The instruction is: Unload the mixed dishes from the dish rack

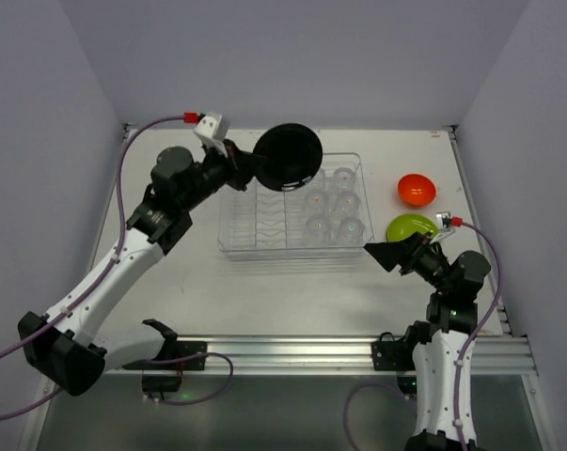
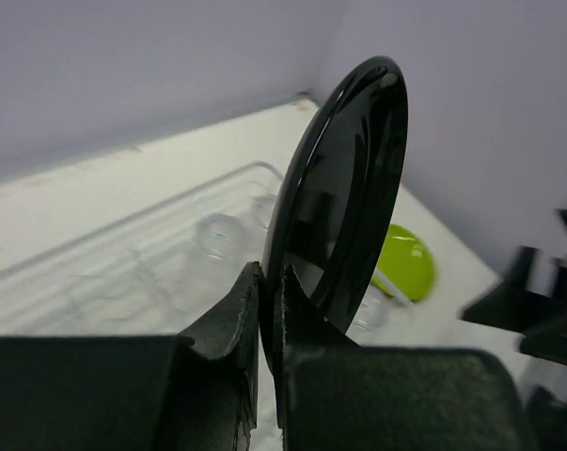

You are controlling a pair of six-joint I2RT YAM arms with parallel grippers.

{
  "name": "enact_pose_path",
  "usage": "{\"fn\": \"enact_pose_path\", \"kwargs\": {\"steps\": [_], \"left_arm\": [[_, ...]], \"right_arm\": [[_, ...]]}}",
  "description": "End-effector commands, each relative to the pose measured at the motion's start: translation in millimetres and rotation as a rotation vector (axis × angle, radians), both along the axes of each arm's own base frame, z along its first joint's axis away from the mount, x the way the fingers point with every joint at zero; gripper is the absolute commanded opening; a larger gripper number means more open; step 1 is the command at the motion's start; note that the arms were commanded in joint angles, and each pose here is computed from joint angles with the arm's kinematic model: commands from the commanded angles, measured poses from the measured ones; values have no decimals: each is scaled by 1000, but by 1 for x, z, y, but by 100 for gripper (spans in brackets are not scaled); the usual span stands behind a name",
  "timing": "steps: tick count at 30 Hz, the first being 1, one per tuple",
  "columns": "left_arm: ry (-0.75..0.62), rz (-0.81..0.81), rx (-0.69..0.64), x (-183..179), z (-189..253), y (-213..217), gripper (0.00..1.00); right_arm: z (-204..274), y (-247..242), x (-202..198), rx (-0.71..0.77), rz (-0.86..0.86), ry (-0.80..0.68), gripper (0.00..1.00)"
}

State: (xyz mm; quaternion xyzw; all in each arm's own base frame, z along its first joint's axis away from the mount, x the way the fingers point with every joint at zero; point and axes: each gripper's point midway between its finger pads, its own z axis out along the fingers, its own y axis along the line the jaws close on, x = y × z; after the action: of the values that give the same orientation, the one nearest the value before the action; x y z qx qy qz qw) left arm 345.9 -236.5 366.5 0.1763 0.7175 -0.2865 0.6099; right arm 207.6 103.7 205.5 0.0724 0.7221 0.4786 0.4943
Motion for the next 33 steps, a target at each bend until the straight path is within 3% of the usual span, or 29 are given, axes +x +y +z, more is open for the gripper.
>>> {"fn": "enact_pose_path", "kwargs": {"steps": [1,8,16,22,26,33], "left_arm": [[281,-264,-467,-60,-14,-45,0],[447,-127,-637,-90,-53,-51,0],[568,-238,-754,-120,-76,-72,0],[610,-226,-754,-124,-94,-75,0],[592,-113,-750,-115,-99,-60,0],[597,-83,-704,-114,-110,-57,0]], "right_arm": [[36,23,-12,8,164,-75,96],[68,35,-12,-60,141,-103,92],[60,54,12,-190,144,44,79],[57,69,12,-230,177,60,62],[41,76,18,-241,187,100,43],[46,92,25,-213,216,98,36]]}}
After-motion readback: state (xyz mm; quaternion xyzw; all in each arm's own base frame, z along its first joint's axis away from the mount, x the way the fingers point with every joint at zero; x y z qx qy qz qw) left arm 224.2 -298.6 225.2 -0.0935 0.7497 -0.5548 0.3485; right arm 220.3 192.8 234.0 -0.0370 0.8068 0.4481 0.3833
